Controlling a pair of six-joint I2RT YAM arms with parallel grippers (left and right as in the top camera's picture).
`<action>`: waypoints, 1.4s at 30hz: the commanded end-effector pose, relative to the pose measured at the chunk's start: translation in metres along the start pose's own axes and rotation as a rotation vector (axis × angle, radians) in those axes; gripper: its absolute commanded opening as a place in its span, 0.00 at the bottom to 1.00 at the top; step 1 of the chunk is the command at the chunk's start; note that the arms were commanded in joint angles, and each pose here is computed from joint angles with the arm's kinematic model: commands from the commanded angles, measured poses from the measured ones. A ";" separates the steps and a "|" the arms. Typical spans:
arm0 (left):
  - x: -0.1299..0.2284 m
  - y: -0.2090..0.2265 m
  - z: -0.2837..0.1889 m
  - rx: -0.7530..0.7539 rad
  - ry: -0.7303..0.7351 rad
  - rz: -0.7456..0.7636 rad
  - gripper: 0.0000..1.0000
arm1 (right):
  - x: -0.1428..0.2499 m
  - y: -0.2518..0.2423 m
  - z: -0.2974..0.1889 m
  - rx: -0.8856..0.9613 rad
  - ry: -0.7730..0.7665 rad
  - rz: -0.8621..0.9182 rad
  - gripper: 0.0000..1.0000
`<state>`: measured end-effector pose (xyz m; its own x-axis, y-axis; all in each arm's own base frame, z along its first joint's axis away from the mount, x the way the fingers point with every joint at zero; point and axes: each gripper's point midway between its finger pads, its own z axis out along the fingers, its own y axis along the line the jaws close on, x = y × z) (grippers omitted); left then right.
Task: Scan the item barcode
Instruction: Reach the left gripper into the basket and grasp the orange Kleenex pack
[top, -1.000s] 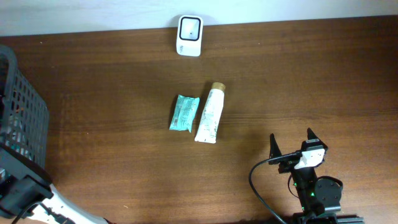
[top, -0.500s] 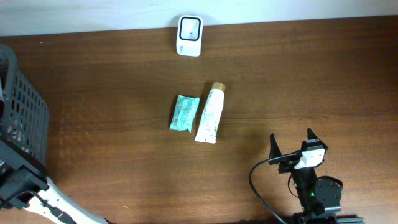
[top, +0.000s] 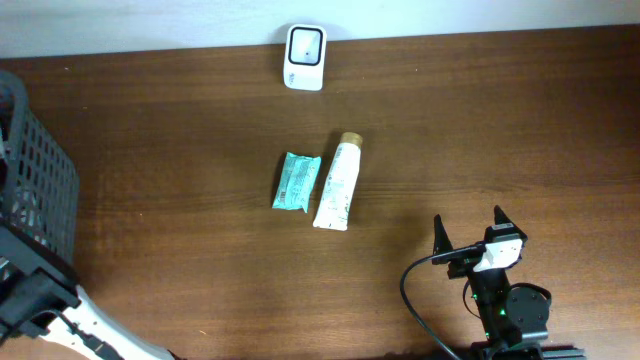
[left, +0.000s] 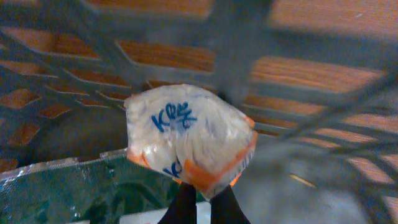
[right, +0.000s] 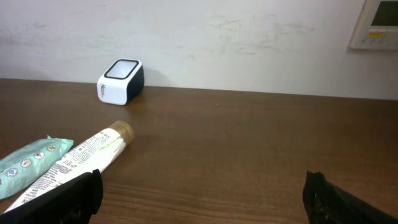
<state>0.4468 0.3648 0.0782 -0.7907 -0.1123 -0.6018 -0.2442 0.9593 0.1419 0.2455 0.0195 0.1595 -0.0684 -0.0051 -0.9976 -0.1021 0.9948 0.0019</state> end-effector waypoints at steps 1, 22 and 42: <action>-0.048 0.005 -0.068 -0.050 -0.123 0.007 0.00 | 0.002 0.001 0.000 -0.004 0.004 0.000 0.98; -0.037 0.014 -0.124 -0.130 -0.091 -0.212 0.41 | 0.002 0.001 0.000 -0.004 0.004 0.000 0.98; 0.027 0.009 0.036 -0.072 0.018 -0.213 0.59 | 0.002 0.001 0.000 -0.004 0.004 0.000 0.98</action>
<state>0.4434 0.3841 0.0640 -0.7032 -0.3027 -0.6433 -0.4601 0.8836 0.0871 0.2455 0.0195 0.1595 -0.0684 -0.0051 -0.9976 -0.1021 0.9948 0.0019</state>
